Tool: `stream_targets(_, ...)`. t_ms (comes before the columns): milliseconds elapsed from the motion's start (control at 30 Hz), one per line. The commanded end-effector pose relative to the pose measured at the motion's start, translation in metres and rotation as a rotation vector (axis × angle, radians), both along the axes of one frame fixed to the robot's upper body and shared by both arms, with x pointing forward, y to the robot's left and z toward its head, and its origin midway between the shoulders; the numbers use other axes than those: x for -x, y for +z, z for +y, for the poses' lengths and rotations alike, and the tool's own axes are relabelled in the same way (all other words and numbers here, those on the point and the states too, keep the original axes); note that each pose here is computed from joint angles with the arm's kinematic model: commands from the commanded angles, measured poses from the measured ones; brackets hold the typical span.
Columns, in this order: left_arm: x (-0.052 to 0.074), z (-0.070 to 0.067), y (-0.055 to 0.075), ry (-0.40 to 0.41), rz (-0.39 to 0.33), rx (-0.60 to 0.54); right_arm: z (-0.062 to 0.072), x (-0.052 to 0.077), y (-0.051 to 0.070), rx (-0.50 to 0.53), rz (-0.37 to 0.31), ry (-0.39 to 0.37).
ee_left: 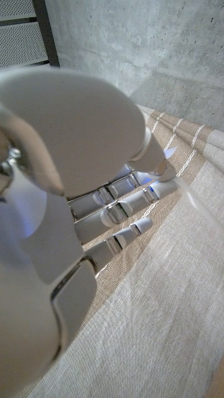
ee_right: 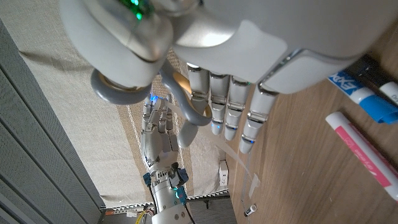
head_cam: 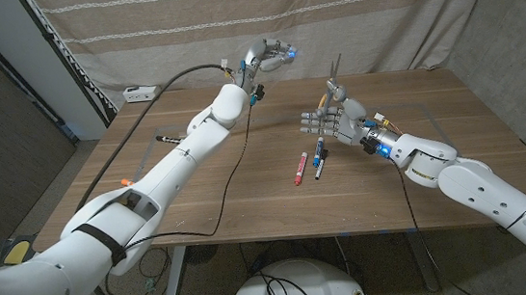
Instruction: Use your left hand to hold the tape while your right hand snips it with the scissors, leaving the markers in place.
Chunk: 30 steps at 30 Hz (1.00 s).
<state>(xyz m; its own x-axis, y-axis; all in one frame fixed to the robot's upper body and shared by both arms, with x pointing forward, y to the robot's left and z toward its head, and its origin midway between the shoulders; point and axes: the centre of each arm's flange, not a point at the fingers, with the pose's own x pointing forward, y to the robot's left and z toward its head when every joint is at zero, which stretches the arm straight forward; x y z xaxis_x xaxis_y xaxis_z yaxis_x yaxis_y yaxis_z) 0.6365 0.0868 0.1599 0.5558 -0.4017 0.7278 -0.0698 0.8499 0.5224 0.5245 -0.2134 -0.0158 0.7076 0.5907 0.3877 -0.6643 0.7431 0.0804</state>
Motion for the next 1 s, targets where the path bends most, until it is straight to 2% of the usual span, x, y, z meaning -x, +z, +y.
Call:
stream_targets(33, -0.002, -0.004, 0.008, -0.011, -0.008, 0.008, -0.002, 0.0, -0.001, -0.003, 0.003, -0.003)
stream_targets(233, -0.005, -0.008, 0.011, -0.015, -0.011, 0.007, -0.002, 0.0, -0.002, -0.003, 0.004, -0.003)
stream_targets(667, -0.015, -0.014, 0.016, -0.058, 0.041, 0.026, -0.003, -0.001, -0.005, 0.001, 0.011, -0.003)
stream_targets(1000, -0.013, -0.024, 0.023, -0.089, 0.034, 0.037, -0.004, -0.002, -0.007, -0.006, 0.009, -0.005)
